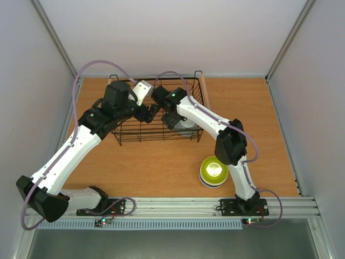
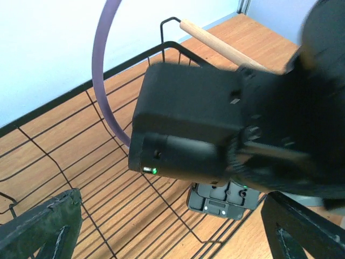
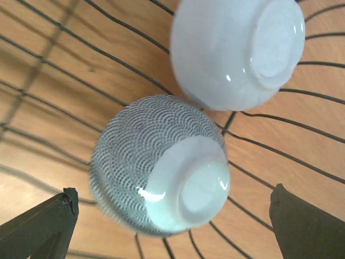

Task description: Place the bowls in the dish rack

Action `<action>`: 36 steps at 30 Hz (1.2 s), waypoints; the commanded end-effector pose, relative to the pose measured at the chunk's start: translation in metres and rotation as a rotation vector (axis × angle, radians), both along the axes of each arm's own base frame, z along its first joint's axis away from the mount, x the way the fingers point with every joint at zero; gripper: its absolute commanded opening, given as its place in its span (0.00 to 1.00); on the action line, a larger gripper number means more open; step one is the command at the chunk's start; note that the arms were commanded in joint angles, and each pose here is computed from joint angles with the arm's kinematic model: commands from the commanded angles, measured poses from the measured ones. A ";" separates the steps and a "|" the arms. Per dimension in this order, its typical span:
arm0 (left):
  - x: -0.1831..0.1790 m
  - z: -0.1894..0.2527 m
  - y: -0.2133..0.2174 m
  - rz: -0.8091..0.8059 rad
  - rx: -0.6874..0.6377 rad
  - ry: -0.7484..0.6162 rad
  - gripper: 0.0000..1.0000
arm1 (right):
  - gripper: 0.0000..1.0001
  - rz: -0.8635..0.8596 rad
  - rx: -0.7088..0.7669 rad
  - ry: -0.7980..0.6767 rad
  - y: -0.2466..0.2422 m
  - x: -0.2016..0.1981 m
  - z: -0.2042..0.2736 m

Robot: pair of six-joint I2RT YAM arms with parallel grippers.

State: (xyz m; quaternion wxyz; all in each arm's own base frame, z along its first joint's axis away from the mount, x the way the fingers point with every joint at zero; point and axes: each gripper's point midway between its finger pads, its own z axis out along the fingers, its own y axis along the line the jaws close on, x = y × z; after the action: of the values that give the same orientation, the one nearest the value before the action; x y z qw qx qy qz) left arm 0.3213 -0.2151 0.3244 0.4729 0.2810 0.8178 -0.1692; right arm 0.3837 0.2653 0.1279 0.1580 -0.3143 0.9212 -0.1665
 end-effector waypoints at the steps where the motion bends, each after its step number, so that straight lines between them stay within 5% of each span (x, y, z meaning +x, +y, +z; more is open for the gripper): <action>1: 0.004 0.011 -0.001 -0.002 -0.020 -0.052 0.91 | 0.99 0.070 0.175 -0.085 0.023 -0.012 0.061; 6: 0.001 0.010 -0.005 -0.023 -0.027 -0.036 0.91 | 0.99 0.062 0.271 -0.158 0.025 -0.014 0.094; 11: -0.013 0.001 -0.022 -0.141 -0.044 0.028 0.88 | 0.99 -0.106 0.303 -0.431 -0.022 -0.011 0.151; 16: -0.034 -0.015 -0.054 -0.266 -0.019 0.083 0.85 | 0.99 -0.210 0.457 -0.540 -0.068 -0.048 0.178; 20: -0.067 -0.031 -0.100 -0.395 0.052 0.095 0.84 | 0.99 -0.281 0.509 -0.586 -0.112 -0.086 0.181; 24: -0.105 -0.056 -0.149 -0.530 0.119 0.143 0.83 | 0.82 -0.363 0.561 -0.628 -0.156 -0.124 0.176; 28: -0.132 -0.088 -0.182 -0.609 0.194 0.187 0.81 | 0.79 -0.389 0.629 -0.636 -0.184 -0.157 0.162; 36: -0.140 -0.135 -0.222 -0.639 0.288 0.250 0.77 | 0.76 -0.463 0.706 -0.585 -0.208 -0.191 0.136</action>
State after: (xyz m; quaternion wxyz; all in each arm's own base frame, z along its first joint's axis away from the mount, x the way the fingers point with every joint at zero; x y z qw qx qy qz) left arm 0.1744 -0.4214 0.1924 0.2413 0.5641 0.7546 -0.2327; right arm 0.2018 0.0630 0.2785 0.4849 -0.0004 0.8742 0.0270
